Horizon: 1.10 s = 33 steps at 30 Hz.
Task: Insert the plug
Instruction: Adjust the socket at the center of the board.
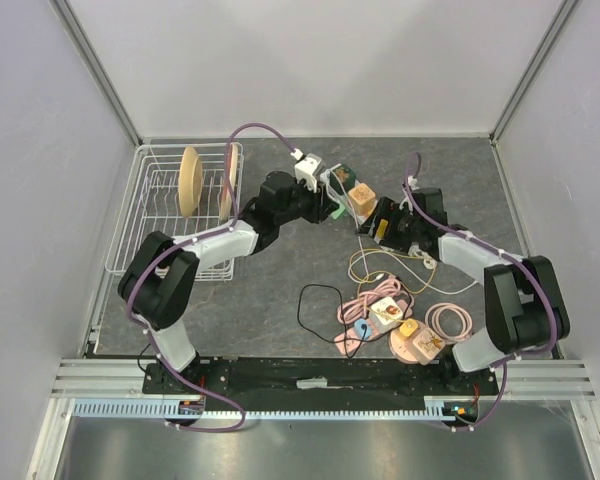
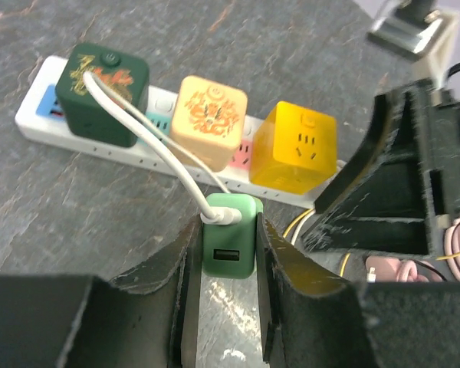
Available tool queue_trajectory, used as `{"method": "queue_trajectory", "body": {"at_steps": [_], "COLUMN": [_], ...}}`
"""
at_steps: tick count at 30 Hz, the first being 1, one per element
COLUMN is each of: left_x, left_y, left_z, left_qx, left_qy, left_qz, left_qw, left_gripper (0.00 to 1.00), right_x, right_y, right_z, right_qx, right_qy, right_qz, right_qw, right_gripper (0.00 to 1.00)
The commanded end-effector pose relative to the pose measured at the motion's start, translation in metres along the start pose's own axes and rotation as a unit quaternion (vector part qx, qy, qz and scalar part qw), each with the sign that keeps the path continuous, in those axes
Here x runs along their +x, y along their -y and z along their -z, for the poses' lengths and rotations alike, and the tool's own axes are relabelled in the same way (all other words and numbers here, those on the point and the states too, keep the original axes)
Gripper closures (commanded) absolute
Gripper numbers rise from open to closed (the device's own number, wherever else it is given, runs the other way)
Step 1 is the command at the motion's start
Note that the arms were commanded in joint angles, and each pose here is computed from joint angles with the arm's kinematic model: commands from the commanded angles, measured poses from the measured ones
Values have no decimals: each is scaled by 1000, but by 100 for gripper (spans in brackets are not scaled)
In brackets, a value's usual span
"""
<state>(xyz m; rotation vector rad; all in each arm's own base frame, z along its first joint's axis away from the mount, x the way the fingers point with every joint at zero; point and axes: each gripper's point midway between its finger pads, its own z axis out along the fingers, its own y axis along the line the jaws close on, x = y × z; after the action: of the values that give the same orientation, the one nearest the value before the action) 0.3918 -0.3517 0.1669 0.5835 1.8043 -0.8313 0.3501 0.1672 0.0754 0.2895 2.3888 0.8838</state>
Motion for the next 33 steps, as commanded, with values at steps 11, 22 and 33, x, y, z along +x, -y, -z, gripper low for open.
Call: {"method": "queue_trajectory", "body": {"at_steps": [11,22,33], "left_x": [-42,-54,-67], "left_y": [-11,-12,-28], "left_z": [36,47,58], "left_qx": [-124,-149,-211], "left_qy": [30,29,25], "left_qz": [178,203,196], "left_qw": [976,967,957], "left_gripper": [98,98,98], "right_x": [-115,-93,-2], "right_y": [73,64,-25], "right_z": [62,11,-19], "right_qx": [104,0,-78], "right_qy": [211,159,57], "right_qz": [-84,-68,-52], "right_qw": [968,985,994], "right_gripper": [3,12,23]}}
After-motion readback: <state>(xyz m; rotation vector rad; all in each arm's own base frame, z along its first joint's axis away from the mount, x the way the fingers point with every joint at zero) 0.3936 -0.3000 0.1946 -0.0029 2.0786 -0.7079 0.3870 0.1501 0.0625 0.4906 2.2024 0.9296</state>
